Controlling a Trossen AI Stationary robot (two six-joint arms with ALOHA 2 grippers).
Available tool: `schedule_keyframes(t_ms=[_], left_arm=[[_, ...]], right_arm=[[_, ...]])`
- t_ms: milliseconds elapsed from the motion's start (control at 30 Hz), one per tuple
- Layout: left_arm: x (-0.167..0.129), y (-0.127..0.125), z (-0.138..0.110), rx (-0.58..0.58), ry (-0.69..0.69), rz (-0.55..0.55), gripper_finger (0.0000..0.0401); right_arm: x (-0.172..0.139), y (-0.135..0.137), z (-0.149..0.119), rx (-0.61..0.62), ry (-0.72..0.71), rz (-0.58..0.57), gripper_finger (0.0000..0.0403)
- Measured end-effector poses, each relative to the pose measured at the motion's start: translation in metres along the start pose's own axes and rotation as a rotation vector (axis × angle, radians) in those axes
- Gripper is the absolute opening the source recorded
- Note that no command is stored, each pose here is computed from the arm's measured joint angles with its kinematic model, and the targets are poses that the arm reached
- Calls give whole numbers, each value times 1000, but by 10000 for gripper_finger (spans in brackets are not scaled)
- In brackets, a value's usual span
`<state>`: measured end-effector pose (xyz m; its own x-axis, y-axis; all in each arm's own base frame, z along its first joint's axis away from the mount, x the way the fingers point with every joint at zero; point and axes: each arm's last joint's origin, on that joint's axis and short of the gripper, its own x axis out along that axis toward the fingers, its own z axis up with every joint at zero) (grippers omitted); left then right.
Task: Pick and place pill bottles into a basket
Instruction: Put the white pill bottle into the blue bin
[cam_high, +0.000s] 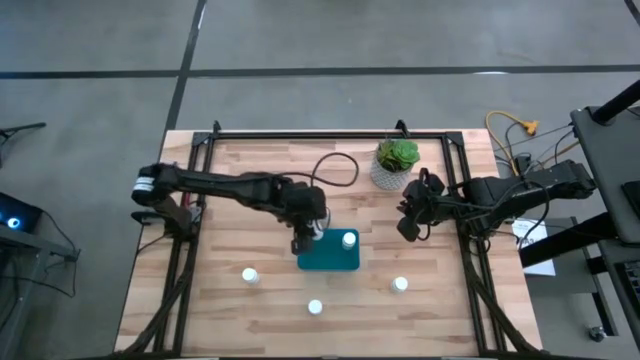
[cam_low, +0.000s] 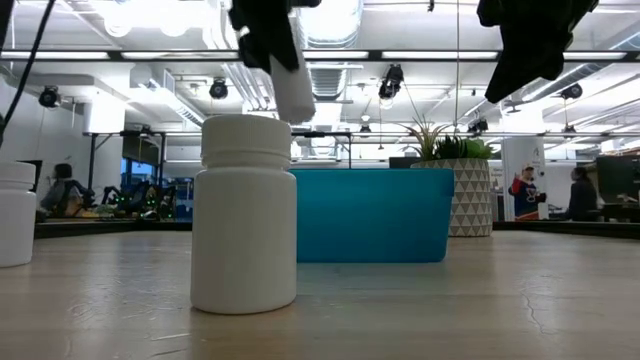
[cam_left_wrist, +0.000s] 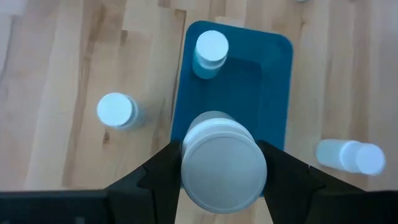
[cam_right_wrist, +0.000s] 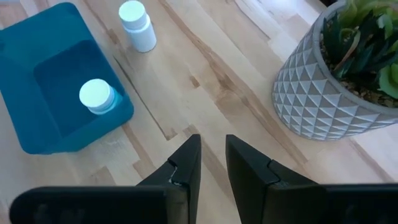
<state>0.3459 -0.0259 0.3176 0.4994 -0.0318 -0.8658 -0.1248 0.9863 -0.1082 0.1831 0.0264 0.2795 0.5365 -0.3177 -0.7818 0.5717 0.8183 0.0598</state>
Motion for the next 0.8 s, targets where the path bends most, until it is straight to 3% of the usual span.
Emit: schedule_keyframes(t_ms=[367, 800], left_arm=[[47, -11, 12, 51, 91, 6, 169], [68, -13, -2, 63, 160, 61, 169]], right_arm=[[0, 0, 1, -12, -7, 6, 68], [0, 0, 1, -20, -7, 5, 68]])
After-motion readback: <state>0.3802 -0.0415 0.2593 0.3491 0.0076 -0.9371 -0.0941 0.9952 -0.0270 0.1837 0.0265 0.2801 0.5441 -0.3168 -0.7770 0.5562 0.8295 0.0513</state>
